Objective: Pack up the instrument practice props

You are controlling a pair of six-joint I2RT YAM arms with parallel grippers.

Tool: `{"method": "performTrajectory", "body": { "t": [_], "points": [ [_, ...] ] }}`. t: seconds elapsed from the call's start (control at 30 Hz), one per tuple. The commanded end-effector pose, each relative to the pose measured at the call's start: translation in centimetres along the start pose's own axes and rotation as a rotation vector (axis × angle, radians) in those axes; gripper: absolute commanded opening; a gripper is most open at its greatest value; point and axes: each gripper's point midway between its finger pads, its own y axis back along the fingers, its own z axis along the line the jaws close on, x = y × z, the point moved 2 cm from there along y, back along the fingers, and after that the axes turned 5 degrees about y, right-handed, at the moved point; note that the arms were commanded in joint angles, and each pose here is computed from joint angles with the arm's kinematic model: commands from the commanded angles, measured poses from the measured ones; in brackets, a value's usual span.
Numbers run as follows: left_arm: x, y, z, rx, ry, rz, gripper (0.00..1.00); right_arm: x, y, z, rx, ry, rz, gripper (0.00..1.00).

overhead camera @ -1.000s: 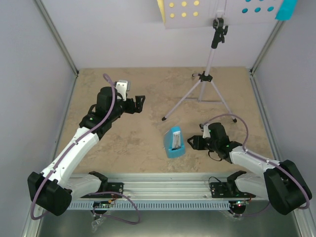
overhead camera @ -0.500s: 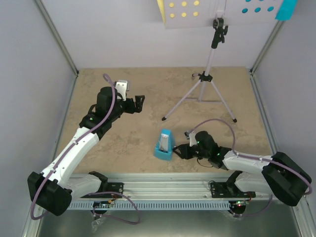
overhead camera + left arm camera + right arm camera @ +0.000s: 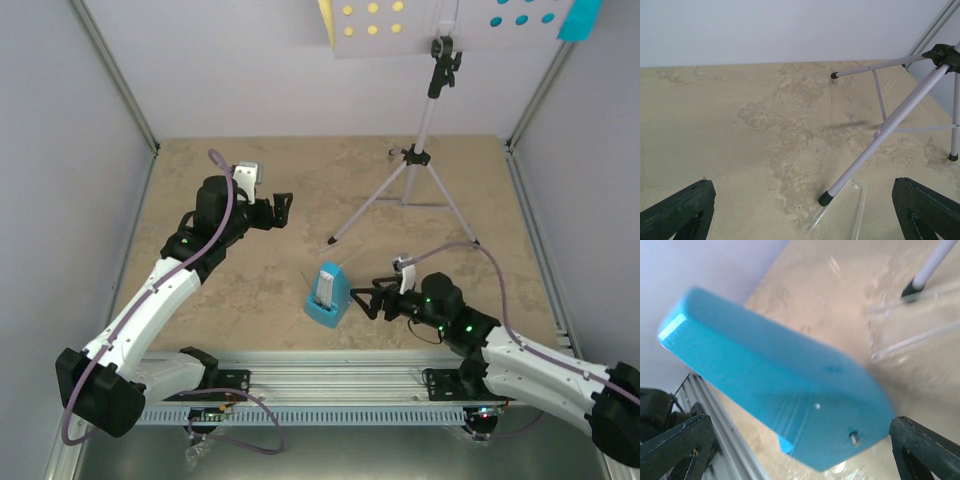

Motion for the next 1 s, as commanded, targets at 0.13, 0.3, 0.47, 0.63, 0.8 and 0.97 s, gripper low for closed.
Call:
{"method": "performTrajectory", "body": {
  "t": [0.13, 0.3, 0.47, 0.63, 0.8, 0.97],
  "points": [
    [-0.6, 0.5, 0.3, -0.024, -0.003, -0.032, 0.99, -4.9, 2.9, 3.5, -0.159, 0.435, -0.16, 0.98],
    [-0.5, 0.3, 0.6, -0.042, -0.008, -0.032, 0.99, -6.9, 4.2, 7.4, -0.322, 0.718, -0.331, 0.98],
    [-0.4, 0.2, 0.6, -0.045, -0.01, -0.025, 0.99, -8.1, 3.7, 8.1, -0.338, 0.824, -0.408, 0.97],
    [-0.4, 0.3, 0.6, -0.044, -0.012, -0.028, 0.99, -8.7, 2.0, 8.1, -0.33, 0.836, -0.394, 0.98],
    [-0.6, 0.7, -0.2, 0.0, -0.031, -0.032, 0.99, -7.9, -0.1, 6.8, -0.242, 0.806, -0.36, 0.98],
    [1.0, 1.2, -2.6, 0.168, -0.015, 0.051, 0.99, -7.3, 0.0, 5.8, -0.219, 0.748, -0.378, 0.98]
  ]
}}
